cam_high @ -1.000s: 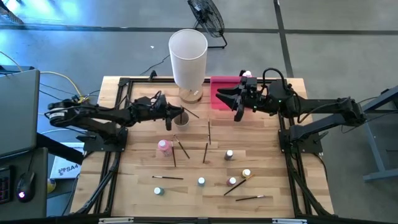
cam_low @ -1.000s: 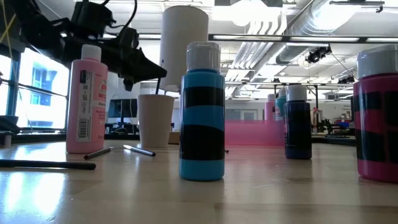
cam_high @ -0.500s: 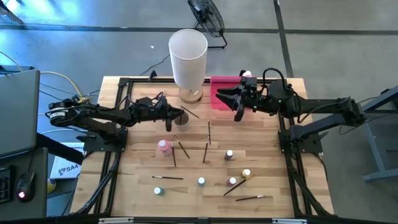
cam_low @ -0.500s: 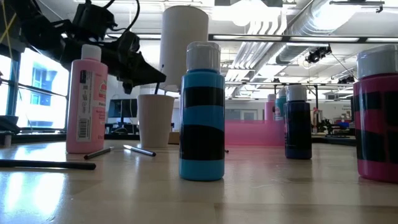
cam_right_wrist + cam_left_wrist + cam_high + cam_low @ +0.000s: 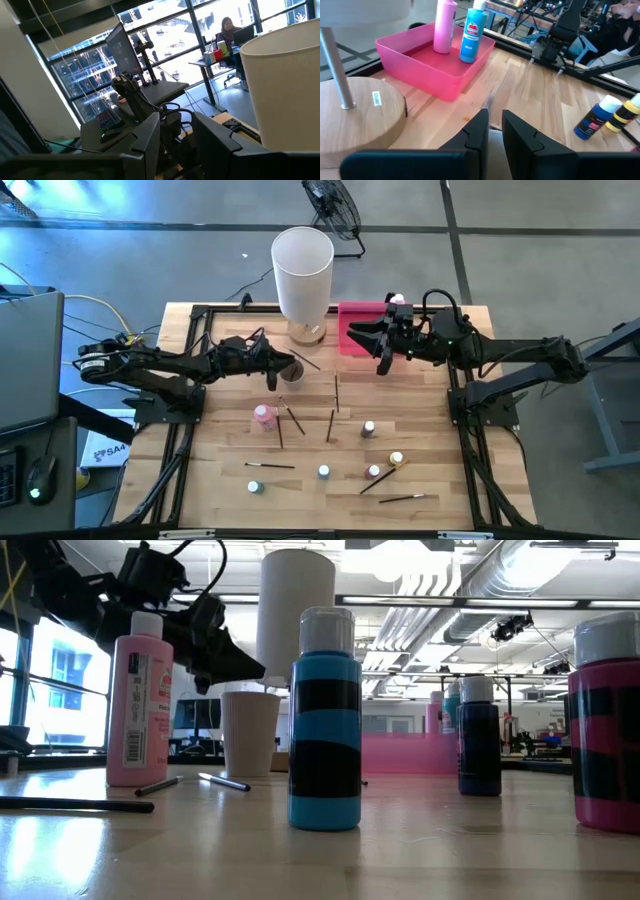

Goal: Pick & Place Paint Supplies
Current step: Put the golden paint brush into the white cup

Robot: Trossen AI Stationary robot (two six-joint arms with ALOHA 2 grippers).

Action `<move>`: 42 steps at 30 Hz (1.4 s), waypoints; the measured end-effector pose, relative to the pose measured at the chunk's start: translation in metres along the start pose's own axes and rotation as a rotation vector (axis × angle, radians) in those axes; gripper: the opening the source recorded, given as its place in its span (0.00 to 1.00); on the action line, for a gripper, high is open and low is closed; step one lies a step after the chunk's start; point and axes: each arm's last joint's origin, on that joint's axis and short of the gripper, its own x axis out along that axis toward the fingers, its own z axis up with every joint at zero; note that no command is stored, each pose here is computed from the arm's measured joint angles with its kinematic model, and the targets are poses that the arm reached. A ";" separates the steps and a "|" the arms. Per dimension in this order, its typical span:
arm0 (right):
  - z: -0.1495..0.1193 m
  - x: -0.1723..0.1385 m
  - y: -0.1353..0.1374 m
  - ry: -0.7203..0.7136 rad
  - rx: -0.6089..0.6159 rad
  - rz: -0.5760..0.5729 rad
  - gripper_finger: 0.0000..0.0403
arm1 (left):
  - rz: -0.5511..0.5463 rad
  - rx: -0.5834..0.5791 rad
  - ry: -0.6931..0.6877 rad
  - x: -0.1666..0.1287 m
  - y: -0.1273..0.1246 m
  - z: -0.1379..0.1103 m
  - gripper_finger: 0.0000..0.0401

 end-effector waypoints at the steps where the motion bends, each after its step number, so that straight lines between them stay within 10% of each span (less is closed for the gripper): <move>1: 0.000 0.000 0.000 0.000 0.000 0.000 0.27 | 0.000 0.000 0.000 0.000 0.000 0.000 0.13; 14: 0.000 0.000 0.000 0.000 -0.035 0.000 0.27 | -0.029 -0.029 -0.025 0.001 -0.002 0.007 0.13; 25: -0.001 0.000 0.000 0.008 -0.035 0.006 0.27 | -0.285 -0.073 -0.157 0.001 -0.023 0.065 0.13; 42: 0.004 -0.007 0.000 0.009 -0.204 0.002 0.27 | -0.332 0.036 -0.386 -0.053 -0.038 0.113 0.13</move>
